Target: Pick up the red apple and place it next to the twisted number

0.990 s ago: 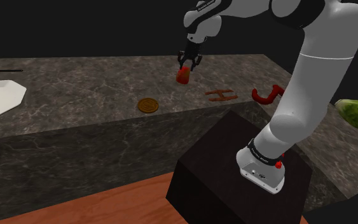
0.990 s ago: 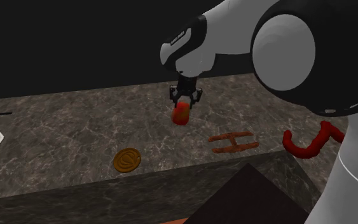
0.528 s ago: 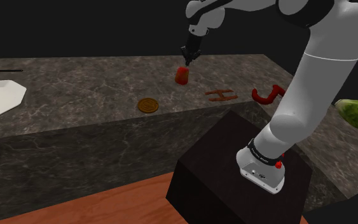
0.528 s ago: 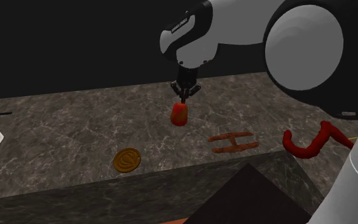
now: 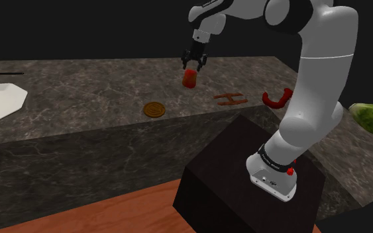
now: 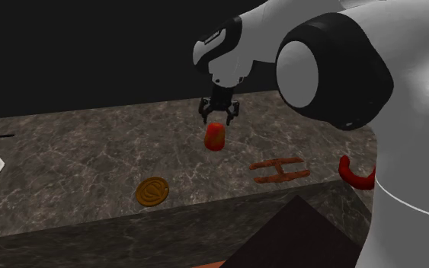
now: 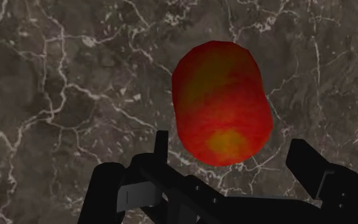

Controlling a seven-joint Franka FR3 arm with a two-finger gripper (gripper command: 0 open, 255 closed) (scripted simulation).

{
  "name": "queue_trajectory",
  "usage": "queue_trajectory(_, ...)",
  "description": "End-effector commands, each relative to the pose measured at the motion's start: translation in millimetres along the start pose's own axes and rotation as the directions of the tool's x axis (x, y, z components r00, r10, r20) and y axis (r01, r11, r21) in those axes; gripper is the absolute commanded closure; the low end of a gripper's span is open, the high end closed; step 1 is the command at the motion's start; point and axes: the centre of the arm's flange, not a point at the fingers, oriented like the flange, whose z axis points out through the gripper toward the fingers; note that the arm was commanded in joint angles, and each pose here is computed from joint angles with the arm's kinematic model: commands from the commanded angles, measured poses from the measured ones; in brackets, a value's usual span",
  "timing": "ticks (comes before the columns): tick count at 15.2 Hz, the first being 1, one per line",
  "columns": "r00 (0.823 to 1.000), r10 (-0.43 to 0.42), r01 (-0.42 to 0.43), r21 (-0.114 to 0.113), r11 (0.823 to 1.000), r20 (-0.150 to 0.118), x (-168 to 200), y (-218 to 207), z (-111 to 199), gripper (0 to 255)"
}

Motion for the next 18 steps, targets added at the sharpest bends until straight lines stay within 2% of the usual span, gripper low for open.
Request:
queue_trajectory(1, 1.0, -0.011, 0.011, 0.006, 1.0, 0.007, 3.9, 2.1, 11.7, 0)
queue_trajectory(6, 1.0, -0.011, 0.011, 0.006, 1.0, 0.007, 3.7, 2.0, 35.9, 0)
queue_trajectory(14, 1.0, -0.011, 0.011, 0.006, 1.0, 0.007, 3.7, 2.0, 35.8, 0)
queue_trajectory(15, 1.0, -0.011, 0.011, 0.006, 1.0, 0.007, 3.7, 2.0, 35.8, 255)
queue_trajectory(18, 1.0, -0.011, 0.011, 0.006, 1.0, 0.007, 3.8, 1.8, 35.9, 255)
